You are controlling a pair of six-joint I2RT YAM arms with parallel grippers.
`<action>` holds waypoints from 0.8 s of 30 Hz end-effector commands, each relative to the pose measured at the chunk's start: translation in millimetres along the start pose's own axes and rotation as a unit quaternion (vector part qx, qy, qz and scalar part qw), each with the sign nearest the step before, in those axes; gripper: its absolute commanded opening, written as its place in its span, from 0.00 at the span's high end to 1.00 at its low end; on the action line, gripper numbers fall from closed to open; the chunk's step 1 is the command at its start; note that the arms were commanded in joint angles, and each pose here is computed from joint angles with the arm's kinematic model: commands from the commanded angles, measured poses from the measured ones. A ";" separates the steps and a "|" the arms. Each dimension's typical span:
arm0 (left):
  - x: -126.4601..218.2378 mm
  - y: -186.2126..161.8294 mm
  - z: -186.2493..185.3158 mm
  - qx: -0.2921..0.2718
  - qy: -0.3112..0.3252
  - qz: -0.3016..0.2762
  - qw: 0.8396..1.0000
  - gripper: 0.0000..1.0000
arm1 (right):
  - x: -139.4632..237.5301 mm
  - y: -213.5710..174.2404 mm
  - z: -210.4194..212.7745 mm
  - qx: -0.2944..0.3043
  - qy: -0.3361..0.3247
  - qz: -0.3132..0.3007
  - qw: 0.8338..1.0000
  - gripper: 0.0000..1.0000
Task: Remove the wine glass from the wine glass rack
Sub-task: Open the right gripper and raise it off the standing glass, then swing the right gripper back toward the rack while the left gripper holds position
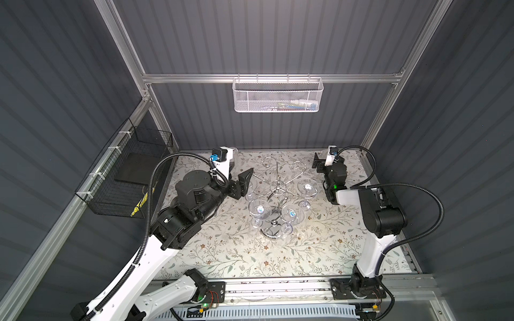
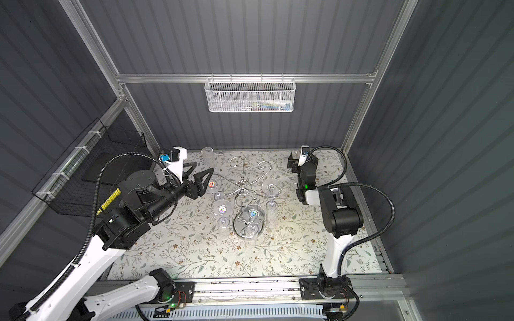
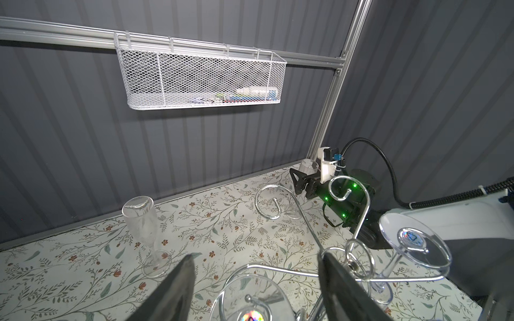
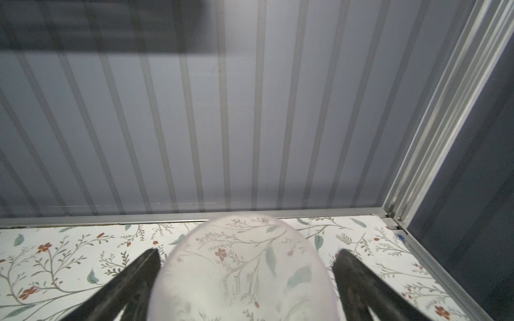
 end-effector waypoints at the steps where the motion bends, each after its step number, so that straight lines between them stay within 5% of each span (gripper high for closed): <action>1: 6.2 0.9 0.4 0.010 0.001 -0.006 1.000 0.28 | 8.2 15.4 -3.9 -0.010 -0.007 -0.026 1.000 0.01; 16: 11.3 4.1 4.9 -0.005 0.015 -0.026 1.000 0.27 | 62.8 91.1 -7.2 0.002 0.004 -0.075 0.997 0.01; 24: 20.7 6.5 10.6 -0.001 0.032 -0.031 0.999 0.27 | 115.9 133.4 -3.2 -0.035 0.045 -0.026 0.998 0.01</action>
Point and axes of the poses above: each gripper's point midway between its finger pads, its own x axis back along the fingers, its own z axis along the line the jaws close on, y = z × x, the point moved 4 cm from there along x, back along the fingers, and after that the axes turned 5 degrees about -x, right-handed, at the moved point
